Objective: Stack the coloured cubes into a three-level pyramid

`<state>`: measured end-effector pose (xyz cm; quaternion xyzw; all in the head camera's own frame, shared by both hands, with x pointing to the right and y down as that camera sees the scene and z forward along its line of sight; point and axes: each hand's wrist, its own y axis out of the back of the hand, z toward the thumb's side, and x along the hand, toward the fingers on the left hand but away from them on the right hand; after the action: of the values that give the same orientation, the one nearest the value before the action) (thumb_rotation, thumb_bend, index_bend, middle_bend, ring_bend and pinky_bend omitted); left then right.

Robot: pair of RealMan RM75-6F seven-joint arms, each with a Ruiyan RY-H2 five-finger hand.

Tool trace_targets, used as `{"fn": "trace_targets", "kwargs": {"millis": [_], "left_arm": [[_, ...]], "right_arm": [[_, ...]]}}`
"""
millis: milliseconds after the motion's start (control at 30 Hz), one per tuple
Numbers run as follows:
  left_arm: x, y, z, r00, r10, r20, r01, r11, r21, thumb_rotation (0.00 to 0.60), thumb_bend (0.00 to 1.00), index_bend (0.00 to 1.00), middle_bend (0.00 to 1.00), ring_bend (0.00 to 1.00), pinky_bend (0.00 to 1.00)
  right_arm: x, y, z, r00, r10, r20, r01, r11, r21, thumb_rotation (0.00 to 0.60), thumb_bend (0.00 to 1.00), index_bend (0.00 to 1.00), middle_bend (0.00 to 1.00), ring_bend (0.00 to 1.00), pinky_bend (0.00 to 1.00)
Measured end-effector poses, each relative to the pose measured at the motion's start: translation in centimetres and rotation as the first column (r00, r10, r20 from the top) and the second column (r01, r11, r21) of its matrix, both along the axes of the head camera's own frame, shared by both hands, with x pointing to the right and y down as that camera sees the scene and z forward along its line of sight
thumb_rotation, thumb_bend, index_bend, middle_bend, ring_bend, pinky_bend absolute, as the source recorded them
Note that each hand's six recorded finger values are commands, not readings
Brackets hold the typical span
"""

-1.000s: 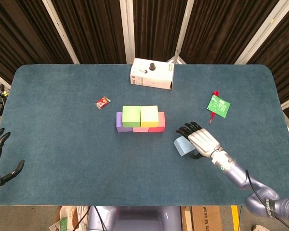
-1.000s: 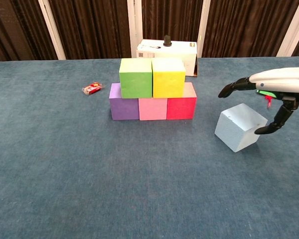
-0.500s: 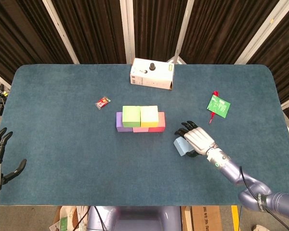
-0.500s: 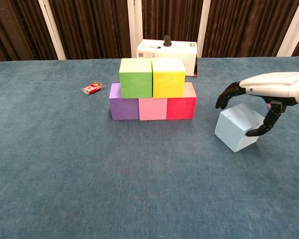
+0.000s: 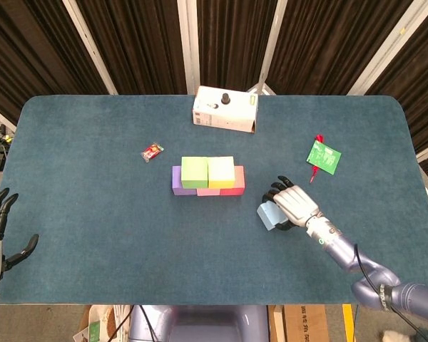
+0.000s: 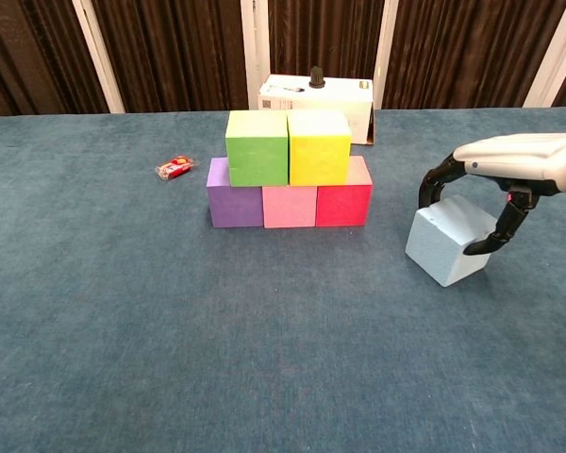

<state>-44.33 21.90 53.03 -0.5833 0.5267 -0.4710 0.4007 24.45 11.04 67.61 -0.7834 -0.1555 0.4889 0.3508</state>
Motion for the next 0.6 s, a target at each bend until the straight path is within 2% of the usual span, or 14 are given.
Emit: {"fn": "trace_targets", "kwargs": {"millis": [200,433,600], "left_arm": [[-0.5,-0.3,0.3,0.998,-0.010,0.059,0.011,1.000,-0.010,0.600,0.34,0.12,0.04,0.00,0.00],[-1.6,-1.0,0.3,0.989,-0.046,0.139,0.045,0.999,0.007,0.600,0.34,0.12,0.04,0.00,0.00],[-1.9,-1.1,0.1,0.987,-0.057,0.148,0.055,0.998,0.022,0.600,0.34,0.12,0.03,0.00,0.00]], "right_arm": [[0.3,-0.4,-1.2,1.000,0.018,0.012,-0.018,1.000,-0.002,0.600,0.25,0.40,0.41,0.18,0.00],[1.6,-1.7,-4.0,0.998,0.066,-0.005,-0.066,0.998,0.006,0.600,0.25,0.40,0.41,0.18,0.00],[2.2,-2.9,-6.3,0.995,0.091,-0.028,-0.091,0.996,0.024,0.600,0.25,0.40,0.42,0.19,0.00]]}}
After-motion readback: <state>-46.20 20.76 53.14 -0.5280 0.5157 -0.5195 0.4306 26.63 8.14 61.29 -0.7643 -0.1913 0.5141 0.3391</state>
